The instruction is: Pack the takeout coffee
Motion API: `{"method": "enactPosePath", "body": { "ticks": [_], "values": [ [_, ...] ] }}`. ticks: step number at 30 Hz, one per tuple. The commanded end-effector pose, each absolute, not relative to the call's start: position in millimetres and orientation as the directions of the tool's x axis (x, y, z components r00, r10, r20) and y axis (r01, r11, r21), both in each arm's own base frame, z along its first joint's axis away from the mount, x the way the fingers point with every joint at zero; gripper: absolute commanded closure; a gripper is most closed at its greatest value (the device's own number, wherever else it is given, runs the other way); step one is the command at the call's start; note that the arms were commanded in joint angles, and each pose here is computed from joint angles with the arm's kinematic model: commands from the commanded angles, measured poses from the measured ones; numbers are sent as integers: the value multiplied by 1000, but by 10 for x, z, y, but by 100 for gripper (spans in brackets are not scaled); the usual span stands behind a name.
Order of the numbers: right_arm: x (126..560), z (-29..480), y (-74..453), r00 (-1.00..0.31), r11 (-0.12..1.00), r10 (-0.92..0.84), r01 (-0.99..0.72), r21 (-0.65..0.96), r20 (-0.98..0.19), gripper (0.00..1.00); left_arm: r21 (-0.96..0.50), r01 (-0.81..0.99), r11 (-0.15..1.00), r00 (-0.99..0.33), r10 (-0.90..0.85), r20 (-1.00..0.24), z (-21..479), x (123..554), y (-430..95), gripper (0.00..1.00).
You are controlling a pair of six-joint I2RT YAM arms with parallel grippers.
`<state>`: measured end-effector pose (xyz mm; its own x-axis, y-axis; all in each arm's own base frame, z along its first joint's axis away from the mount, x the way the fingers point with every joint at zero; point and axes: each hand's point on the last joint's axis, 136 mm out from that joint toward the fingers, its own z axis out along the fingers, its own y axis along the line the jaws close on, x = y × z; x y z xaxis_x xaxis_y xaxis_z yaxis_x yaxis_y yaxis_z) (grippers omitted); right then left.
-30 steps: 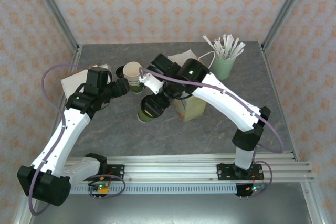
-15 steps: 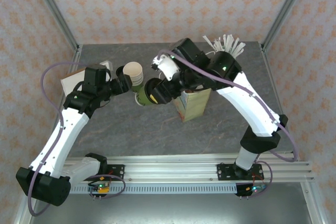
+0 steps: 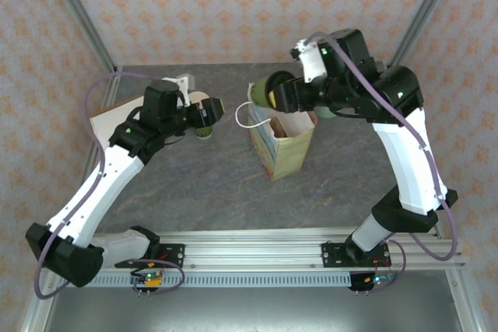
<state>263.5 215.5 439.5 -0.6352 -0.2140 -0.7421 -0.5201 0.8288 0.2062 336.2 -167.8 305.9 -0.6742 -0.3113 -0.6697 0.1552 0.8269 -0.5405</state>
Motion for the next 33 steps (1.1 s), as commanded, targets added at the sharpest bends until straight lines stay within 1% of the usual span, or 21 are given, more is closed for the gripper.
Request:
{"method": "enactPosePath", "body": {
  "ticks": [1,3,6,16,23,26,29,33],
  "values": [
    [2740,4370,1787,-659,915,-153,-376,147,-736,45,-585,246,773,-666,-304,-681,3272,3409,-1946,23],
    [2796,4303,1684,-674,937,-149,-331,116,-724,45,-596,282,752,-682,-280,-675,3271,3402,-2096,24],
    [2815,4196,1677,-703,941,-154,-318,113,-694,45,-591,297,750,-706,-244,-665,3194,3420,-2219,27],
    [2834,3760,1731,-808,951,-191,-292,98,-557,46,-597,320,736,-739,-200,-643,3048,3506,-2414,46],
    [2864,3461,1778,-858,956,-216,-283,78,-466,46,-598,324,733,-749,-187,-635,2976,3520,-2469,61],
    [2874,3354,1801,-872,955,-233,-290,70,-432,46,-597,319,736,-755,-184,-629,2929,3531,-2477,66],
    [2893,3261,1848,-879,949,-258,-309,68,-401,46,-595,317,739,-756,-182,-629,2910,3541,-2487,68],
    [2939,3124,1832,-889,949,-284,-315,29,-359,45,-590,322,740,-755,-175,-632,2902,3542,-2506,69]
  ]
}}
